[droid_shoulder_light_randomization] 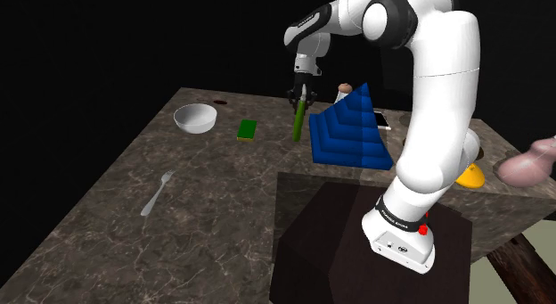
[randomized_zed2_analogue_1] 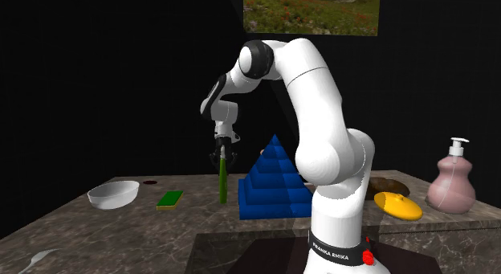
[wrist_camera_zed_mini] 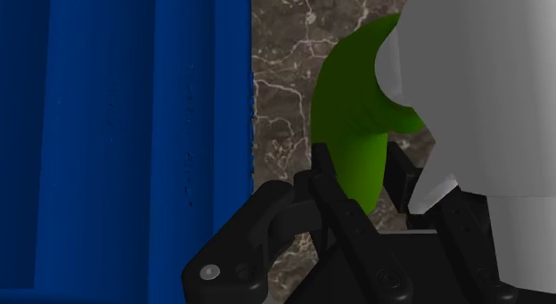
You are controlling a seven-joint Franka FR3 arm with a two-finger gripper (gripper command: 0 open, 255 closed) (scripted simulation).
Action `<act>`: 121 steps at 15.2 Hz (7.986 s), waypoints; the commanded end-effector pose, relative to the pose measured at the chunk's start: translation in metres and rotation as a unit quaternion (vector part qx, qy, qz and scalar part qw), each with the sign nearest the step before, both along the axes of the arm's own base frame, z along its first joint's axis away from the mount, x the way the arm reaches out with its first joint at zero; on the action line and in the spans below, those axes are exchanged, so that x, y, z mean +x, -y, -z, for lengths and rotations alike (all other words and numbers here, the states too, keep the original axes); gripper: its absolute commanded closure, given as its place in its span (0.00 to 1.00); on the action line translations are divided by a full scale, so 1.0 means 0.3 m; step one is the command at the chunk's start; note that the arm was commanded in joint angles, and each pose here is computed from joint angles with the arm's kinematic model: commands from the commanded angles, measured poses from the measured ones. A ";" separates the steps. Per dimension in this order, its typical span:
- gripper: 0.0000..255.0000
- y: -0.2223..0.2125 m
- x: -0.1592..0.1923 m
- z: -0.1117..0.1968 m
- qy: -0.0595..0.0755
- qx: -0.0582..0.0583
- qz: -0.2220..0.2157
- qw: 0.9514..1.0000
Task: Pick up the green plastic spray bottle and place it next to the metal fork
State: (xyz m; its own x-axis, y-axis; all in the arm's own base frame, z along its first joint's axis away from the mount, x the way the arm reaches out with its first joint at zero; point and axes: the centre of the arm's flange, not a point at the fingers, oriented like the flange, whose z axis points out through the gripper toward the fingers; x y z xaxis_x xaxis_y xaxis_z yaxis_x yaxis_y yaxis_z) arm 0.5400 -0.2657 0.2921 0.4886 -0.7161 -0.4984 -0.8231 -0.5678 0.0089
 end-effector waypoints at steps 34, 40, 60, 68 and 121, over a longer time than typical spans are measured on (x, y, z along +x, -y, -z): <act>1.00 0.000 -0.001 -0.492 0.000 0.000 0.000 1.000; 1.00 0.000 -0.001 -0.597 0.000 0.000 0.000 1.000; 1.00 0.000 -0.001 -0.949 0.000 0.000 0.000 1.000; 1.00 -0.088 0.003 -1.050 0.000 0.000 0.000 1.000; 1.00 -1.990 0.086 -0.880 0.000 0.000 0.000 1.000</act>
State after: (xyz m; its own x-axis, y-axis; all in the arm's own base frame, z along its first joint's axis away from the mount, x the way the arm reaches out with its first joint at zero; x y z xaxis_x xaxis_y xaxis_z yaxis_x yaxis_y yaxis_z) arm 0.5654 0.3315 0.5615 0.4878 -0.7162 -0.4991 -0.8231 -0.5678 0.0103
